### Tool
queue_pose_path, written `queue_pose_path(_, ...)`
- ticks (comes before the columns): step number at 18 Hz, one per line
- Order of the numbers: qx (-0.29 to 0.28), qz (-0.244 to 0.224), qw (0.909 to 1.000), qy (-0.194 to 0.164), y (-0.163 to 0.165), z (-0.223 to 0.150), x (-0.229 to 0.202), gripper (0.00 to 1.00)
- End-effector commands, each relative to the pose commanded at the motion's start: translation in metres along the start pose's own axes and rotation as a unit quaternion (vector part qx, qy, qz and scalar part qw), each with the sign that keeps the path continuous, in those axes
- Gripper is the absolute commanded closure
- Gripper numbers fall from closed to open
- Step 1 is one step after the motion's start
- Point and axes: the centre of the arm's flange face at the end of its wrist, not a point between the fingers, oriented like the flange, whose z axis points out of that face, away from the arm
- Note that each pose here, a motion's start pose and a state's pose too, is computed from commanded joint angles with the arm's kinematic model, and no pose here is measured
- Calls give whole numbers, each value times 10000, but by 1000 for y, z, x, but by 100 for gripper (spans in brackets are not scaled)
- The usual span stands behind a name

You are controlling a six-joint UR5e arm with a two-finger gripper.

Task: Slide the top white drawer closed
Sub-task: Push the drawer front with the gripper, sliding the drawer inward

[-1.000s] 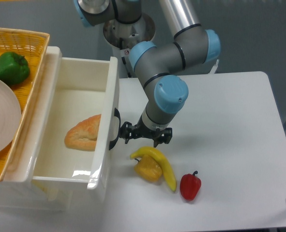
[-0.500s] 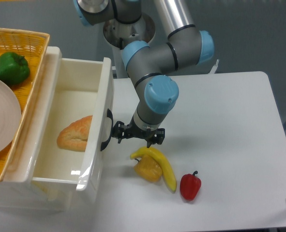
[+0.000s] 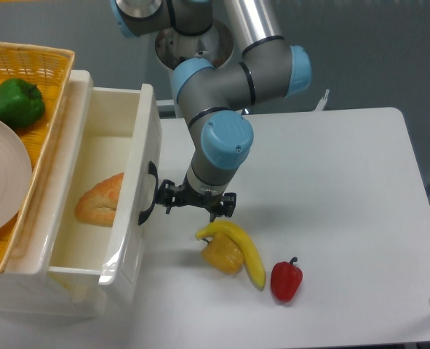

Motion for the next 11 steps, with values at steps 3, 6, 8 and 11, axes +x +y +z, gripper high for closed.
queue_pose_path(3, -2, 56, 10000, -12, -1, 0, 6, 0)
queue_pose_path(6, -101, 189, 9995, -220, -1, 0, 18, 0)
queue_pose_path(8, -126, 242, 9993, -247, -2, 2, 24, 0)
queue_pose_path(11, -127, 273, 9992, -249, -2, 2, 28, 0)
